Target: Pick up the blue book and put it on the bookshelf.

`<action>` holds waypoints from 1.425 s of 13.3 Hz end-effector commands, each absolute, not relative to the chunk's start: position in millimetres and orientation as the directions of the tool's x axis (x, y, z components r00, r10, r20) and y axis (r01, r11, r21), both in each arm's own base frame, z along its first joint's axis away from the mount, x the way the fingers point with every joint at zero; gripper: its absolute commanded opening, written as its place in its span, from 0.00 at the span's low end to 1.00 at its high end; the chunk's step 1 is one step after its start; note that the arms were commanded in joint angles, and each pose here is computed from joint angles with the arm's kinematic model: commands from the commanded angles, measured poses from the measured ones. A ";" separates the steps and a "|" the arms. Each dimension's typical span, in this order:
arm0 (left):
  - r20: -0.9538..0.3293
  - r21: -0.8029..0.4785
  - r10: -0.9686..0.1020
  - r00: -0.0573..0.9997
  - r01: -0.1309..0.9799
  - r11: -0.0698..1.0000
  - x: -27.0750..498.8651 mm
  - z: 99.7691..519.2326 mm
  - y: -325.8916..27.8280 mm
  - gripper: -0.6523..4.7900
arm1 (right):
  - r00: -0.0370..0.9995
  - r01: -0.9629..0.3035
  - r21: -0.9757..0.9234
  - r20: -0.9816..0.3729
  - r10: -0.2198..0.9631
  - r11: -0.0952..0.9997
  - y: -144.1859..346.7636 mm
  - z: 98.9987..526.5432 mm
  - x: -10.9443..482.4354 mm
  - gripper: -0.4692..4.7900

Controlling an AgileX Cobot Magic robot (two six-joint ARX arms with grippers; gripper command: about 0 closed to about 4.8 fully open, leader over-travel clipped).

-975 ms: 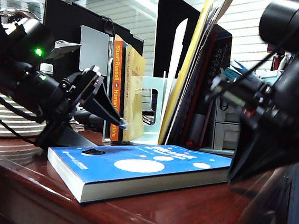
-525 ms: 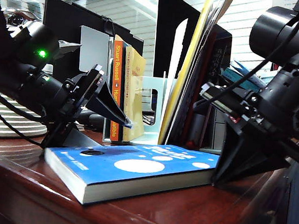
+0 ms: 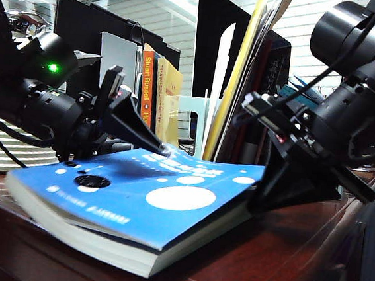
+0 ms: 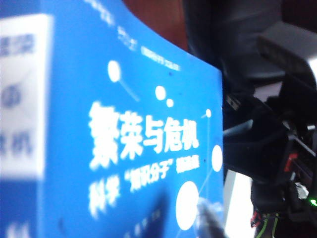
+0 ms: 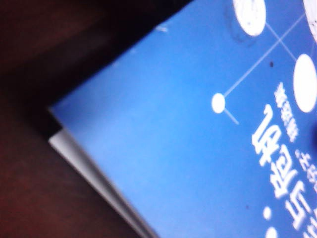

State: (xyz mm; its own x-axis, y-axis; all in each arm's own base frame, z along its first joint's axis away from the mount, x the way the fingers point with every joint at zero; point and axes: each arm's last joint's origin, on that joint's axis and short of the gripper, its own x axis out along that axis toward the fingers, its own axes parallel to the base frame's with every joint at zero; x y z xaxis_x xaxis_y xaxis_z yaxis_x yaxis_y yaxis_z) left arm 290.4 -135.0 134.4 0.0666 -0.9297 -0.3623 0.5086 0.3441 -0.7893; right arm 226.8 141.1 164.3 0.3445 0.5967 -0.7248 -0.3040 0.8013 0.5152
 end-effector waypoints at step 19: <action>-0.046 -0.401 -0.965 0.257 0.880 0.253 268.3 288.7 -124.6 0.11 | 0.814 -0.393 0.330 -0.310 0.492 0.858 108.1 280.0 188.1 0.09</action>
